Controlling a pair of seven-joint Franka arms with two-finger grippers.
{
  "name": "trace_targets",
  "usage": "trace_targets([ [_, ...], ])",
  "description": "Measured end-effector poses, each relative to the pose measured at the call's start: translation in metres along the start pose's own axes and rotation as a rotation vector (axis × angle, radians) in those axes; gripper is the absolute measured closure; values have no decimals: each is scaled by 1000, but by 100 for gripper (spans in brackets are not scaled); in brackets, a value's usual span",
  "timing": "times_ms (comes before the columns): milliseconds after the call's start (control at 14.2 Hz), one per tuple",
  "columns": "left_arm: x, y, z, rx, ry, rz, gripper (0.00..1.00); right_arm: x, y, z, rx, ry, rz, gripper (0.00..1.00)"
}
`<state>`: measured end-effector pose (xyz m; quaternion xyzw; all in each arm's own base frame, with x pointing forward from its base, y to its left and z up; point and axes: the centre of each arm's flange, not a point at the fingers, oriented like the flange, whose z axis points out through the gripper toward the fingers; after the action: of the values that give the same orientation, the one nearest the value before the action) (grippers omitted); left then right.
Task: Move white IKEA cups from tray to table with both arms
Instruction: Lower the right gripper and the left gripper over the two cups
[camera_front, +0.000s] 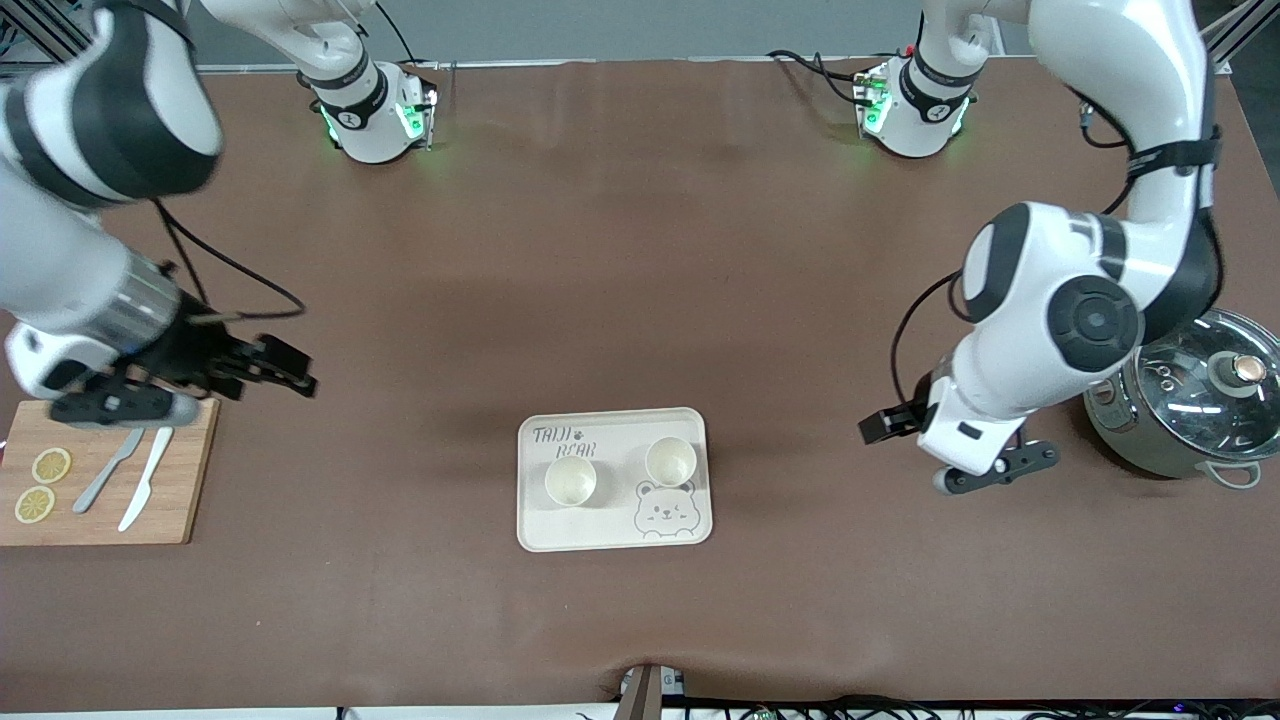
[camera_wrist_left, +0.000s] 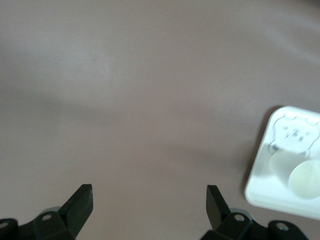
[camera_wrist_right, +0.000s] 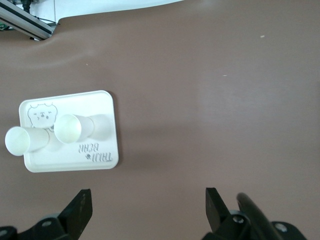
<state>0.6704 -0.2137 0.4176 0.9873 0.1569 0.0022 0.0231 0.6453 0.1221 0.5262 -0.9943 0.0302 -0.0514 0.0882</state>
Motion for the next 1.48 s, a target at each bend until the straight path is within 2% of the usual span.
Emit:
trace_targets([
  [283,-16,60,39,-50,63,-119,0,6,-49,70,12,1,53,0],
  [636,-51,131,85,-124,119,-179,0,-8,-121,150,12,20,139,0],
  [989,-81,166,123,-140,126,-164,0,-17,-148,209,19,36,180,0],
  [1130,-87,174,136,-137,123,-155,0,-19,-156,233,20,61,186,0],
  [1484,-101,186,166,-123,114,-130,0,-21,-160,273,23,80,199,0],
])
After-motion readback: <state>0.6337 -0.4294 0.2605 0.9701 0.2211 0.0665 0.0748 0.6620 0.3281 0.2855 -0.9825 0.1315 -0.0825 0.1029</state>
